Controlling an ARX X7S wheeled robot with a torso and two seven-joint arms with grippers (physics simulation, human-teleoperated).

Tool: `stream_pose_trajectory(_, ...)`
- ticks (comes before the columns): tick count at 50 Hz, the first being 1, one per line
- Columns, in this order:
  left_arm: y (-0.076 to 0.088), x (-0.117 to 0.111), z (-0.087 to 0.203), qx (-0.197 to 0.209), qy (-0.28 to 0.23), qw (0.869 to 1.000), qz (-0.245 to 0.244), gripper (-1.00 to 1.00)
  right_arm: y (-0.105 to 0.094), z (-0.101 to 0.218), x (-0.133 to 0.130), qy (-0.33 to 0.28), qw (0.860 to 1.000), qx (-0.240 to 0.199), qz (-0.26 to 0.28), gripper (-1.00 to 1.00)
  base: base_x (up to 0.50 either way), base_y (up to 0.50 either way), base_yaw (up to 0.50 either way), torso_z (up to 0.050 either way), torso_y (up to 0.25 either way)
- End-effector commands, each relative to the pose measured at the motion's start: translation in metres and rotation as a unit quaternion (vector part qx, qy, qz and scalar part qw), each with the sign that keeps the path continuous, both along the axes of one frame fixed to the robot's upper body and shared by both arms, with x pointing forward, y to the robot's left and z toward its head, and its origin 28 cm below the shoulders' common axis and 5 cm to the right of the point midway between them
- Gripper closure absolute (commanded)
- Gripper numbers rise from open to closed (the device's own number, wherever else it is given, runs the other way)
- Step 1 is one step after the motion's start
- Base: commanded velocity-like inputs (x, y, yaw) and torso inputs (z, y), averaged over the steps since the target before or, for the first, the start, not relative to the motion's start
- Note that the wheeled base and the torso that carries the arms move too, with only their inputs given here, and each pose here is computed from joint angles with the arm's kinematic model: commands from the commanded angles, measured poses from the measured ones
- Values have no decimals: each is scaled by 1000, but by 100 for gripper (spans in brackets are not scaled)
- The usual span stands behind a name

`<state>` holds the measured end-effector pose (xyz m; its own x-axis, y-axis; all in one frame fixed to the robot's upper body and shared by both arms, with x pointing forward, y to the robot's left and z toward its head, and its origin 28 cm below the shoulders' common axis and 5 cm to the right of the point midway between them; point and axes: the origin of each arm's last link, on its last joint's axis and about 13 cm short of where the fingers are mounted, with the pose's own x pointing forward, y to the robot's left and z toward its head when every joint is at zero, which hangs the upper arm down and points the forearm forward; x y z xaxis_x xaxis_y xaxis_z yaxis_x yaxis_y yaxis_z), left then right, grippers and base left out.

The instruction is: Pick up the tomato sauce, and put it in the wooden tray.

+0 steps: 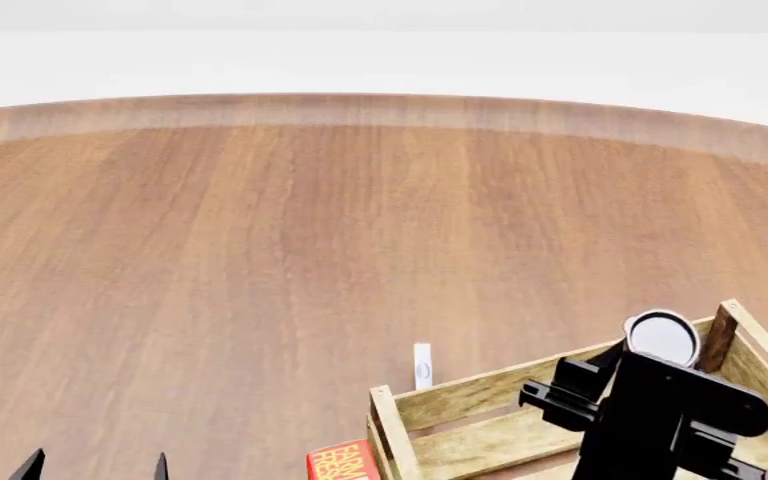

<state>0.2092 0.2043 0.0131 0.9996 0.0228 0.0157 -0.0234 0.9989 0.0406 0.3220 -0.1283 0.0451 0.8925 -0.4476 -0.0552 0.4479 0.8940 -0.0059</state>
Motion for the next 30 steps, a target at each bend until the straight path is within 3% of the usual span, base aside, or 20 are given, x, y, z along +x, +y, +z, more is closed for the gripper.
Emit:
stream_pose_trajectory(1,0,0,0,0,0,1000,0,-100,-3,-10,12,8,1000,-4,5,100,0,0,0,0,0)
stream_pose_trajectory(30,0,1,-1,0,-1,1000,-1,-100,-8,-36,18,42,999,16,18,100,0,0,0,0,0)
